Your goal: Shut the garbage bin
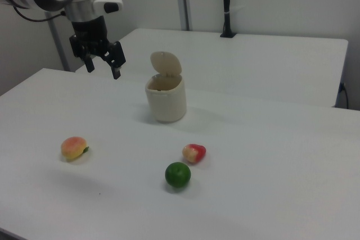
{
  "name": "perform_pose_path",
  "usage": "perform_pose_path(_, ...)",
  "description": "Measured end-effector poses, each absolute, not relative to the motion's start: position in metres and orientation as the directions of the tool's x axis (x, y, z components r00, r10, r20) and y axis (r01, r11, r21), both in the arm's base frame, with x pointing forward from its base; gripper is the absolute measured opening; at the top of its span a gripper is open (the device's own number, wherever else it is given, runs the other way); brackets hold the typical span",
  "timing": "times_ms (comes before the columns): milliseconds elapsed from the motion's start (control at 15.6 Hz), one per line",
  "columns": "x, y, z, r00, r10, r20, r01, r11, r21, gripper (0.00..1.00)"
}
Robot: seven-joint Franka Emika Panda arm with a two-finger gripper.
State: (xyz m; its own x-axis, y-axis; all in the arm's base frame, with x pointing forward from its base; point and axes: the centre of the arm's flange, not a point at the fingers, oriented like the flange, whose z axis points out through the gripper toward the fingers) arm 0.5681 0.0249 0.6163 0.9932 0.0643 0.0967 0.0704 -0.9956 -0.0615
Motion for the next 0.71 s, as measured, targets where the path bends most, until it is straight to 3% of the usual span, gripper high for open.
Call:
perform_pose_path(257,0.5698,0.0248,0.6174,0.991,0.069,0.111,0.076,-0.995,-0.060,0.54)
perform_pose_path(513,0.5733,0.0256,0.6179,0.989,0.067,0.134,0.076,-0.995,-0.067,0.48)
perform_pose_path(705,0.5734,0.0257,0.6177,0.989,0.067,0.134,0.077,-0.995,-0.068,0.24)
